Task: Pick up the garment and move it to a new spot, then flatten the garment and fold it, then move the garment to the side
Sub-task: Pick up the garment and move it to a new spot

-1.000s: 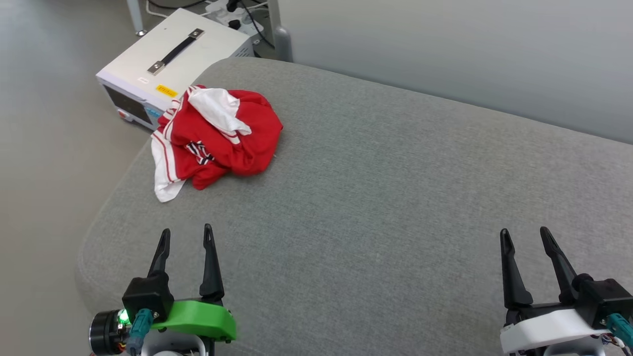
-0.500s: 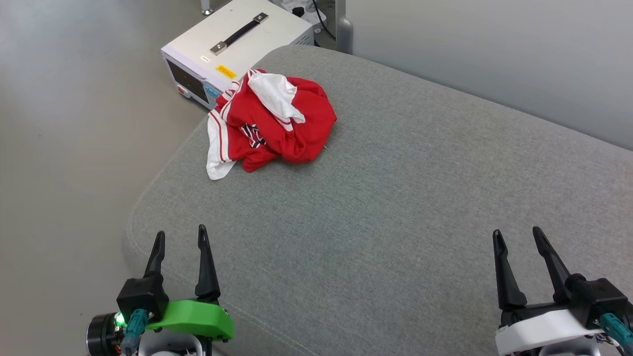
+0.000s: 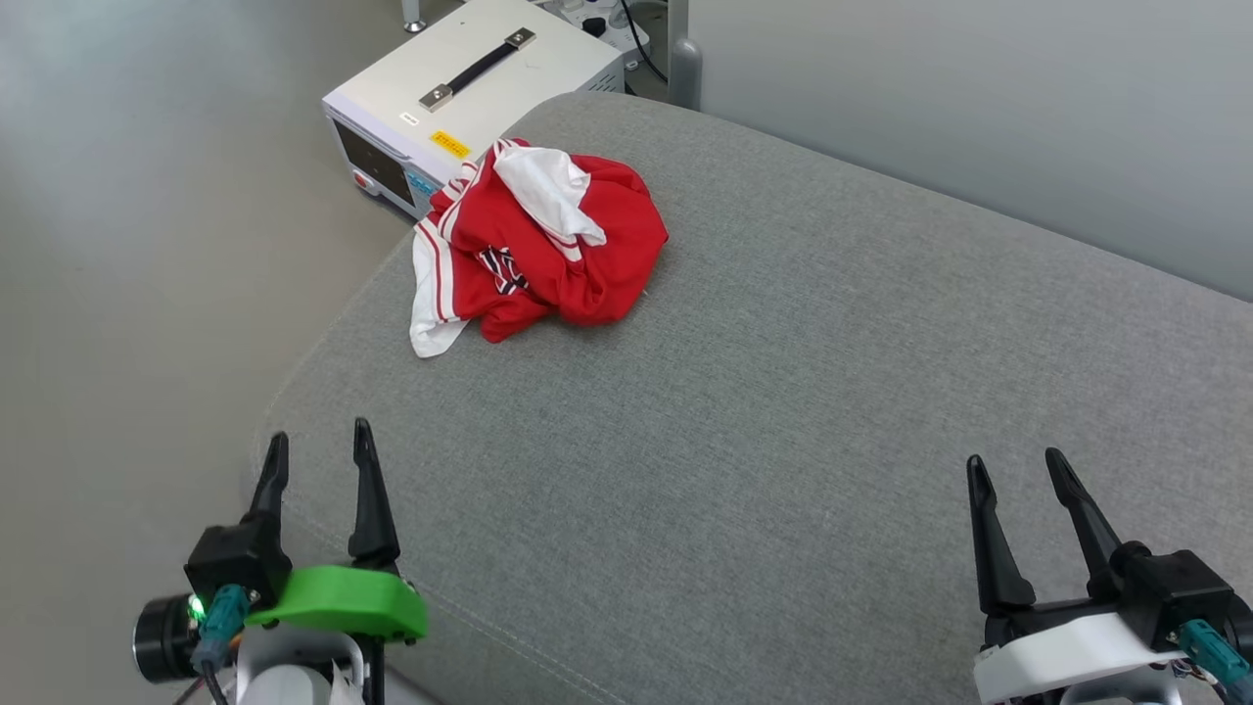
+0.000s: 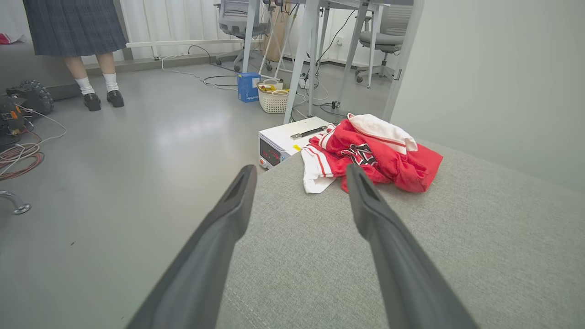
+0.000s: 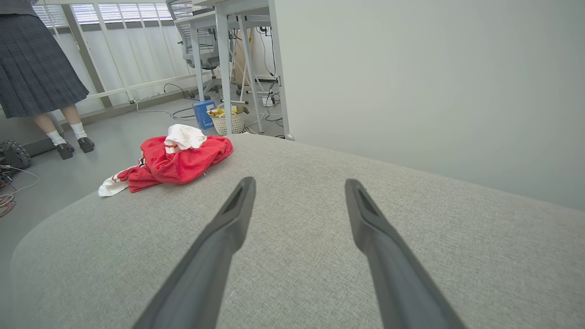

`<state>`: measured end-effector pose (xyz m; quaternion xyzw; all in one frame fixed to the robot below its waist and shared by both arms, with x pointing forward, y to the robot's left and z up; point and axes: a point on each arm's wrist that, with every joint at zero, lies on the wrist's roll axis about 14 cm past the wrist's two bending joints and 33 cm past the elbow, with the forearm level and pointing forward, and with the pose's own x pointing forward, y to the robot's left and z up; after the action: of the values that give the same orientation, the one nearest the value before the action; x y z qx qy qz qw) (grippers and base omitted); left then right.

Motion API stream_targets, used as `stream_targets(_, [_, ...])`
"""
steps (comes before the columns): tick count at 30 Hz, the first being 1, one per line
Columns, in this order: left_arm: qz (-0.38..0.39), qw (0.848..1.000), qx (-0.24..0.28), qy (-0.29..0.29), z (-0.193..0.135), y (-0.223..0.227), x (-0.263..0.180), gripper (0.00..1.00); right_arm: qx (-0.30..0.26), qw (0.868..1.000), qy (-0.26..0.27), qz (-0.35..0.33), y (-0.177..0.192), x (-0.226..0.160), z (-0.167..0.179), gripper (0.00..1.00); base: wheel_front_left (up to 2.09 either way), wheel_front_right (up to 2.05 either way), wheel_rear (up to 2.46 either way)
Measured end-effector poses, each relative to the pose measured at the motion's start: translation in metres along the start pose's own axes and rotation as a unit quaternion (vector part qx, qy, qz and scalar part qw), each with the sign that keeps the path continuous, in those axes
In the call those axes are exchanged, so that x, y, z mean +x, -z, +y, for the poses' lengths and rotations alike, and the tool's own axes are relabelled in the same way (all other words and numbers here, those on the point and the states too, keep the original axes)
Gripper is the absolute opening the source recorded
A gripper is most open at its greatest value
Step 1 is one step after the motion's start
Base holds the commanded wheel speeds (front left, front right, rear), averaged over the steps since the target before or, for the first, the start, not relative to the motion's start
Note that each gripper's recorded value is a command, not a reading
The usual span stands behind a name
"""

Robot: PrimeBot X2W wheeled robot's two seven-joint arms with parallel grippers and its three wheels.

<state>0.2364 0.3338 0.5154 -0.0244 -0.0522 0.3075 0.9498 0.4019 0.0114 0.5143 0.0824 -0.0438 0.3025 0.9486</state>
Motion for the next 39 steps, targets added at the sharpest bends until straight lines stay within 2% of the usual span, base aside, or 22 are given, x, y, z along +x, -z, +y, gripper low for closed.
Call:
stream_targets(5, [-0.033, 0.999, 0.006, 0.028, -0.007, -0.020, 0.028, 1.00, -0.006, 1.000, 0.004, 0.000, 0.000, -0.001, -0.003, 1.00, 0.00, 0.00, 0.00])
stream_targets(15, [-0.113, 0.991, 0.021, 0.074, -0.023, -0.081, 0.119, 1.00, -0.027, 0.999, 0.025, -0.022, -0.008, 0.007, -0.024, 1.00, 0.00, 0.00, 0.00])
stream_targets(21, [-0.139, 0.984, 0.031, 0.105, -0.051, -0.110, 0.178, 1.00, -0.035, 0.998, 0.041, -0.029, -0.006, 0.014, -0.041, 1.00, 0.00, 0.00, 0.00])
stream_targets(25, [-0.137, 0.977, 0.048, 0.156, -0.087, -0.115, 0.209, 1.00, -0.038, 0.997, 0.052, -0.036, -0.005, 0.020, -0.054, 1.00, 0.00, 0.00, 0.00])
stream_targets(30, [-0.058, 0.975, 0.068, 0.203, -0.120, -0.074, 0.242, 1.00, -0.041, 0.996, 0.069, -0.031, 0.004, 0.022, -0.071, 1.00, 0.00, 0.00, 0.00])
stream_targets(34, [0.075, 0.968, 0.083, 0.224, -0.139, -0.026, 0.261, 1.00, -0.044, 0.996, 0.074, -0.025, 0.013, 0.024, -0.079, 1.00, 0.00, 0.00, 0.00])
stream_targets(36, [0.141, 0.959, 0.084, 0.233, -0.147, -0.002, 0.263, 1.00, -0.045, 0.996, 0.080, -0.021, 0.017, 0.024, -0.084, 1.00, 0.00, 0.00, 0.00])
stream_targets(39, [0.237, 0.935, 0.097, 0.245, -0.154, 0.035, 0.259, 1.00, -0.046, 0.995, 0.091, -0.014, 0.024, 0.021, -0.093, 1.00, 0.00, 0.00, 0.00])
